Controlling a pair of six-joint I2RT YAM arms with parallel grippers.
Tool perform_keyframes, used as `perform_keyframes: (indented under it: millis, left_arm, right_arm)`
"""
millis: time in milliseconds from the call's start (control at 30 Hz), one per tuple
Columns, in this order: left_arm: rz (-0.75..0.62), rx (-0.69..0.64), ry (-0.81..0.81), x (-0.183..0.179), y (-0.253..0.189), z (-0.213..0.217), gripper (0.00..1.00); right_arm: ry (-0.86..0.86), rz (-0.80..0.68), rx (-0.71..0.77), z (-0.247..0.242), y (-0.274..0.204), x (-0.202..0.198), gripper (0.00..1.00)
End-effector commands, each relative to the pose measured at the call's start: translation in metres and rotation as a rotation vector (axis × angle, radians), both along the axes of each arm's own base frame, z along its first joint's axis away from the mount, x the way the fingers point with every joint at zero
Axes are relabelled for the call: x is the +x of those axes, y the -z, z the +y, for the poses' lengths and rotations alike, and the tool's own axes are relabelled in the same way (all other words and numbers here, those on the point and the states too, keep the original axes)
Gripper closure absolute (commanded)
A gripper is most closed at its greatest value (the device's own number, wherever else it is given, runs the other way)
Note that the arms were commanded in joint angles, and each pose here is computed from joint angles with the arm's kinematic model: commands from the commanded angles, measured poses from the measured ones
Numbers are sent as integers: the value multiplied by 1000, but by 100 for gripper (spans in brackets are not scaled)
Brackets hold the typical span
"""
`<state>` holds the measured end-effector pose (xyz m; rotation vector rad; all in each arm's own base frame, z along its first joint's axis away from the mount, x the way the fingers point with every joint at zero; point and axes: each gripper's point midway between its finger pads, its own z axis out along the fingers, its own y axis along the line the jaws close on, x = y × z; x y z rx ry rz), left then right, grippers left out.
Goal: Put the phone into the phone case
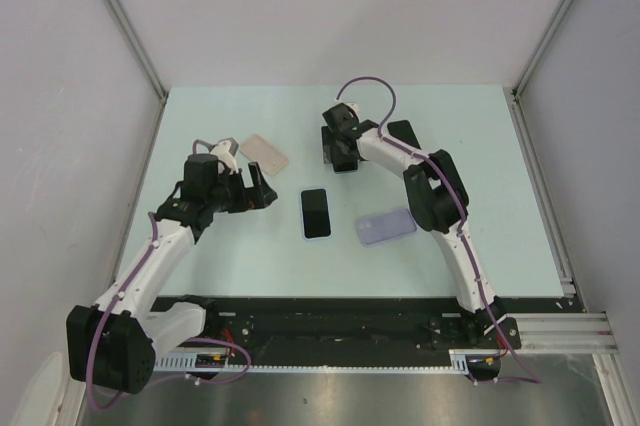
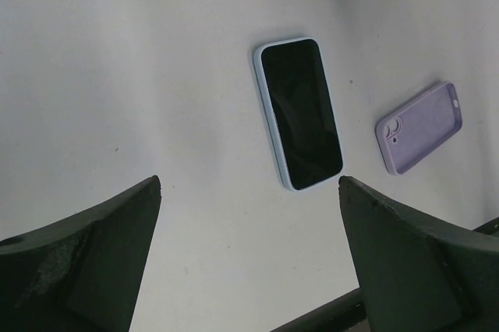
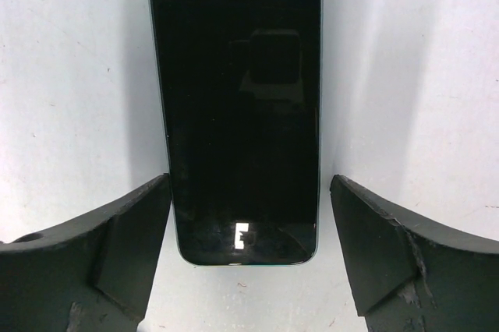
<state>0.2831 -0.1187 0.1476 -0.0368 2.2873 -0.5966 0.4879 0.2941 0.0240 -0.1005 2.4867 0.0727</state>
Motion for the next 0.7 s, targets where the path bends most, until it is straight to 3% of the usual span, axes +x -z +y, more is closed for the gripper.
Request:
perform_keyframes:
  millis: [0, 67, 233, 367, 500, 667]
  left_arm:
    - [-30, -15, -51, 6, -7, 2, 0]
    - [-10, -21, -68, 7, -5, 3, 0]
    - [20, -108, 134, -10, -2, -27, 0]
    - [50, -111, 135, -15, 6, -35, 2]
    - [125, -132, 132, -27, 14, -69, 10]
    - [107, -124, 99, -30, 9, -109, 13]
  right_arm:
    - [-25, 47, -45, -7, 19, -14, 15]
    - [-26, 22, -48, -10, 9, -13, 21]
    - [-32, 23, -61, -33, 5, -21, 31]
    - [-17, 23, -29, -58, -11, -30, 39]
    - [-4, 44, -14, -86, -18, -48, 42]
    - [-7, 74, -15, -107, -21, -75, 43]
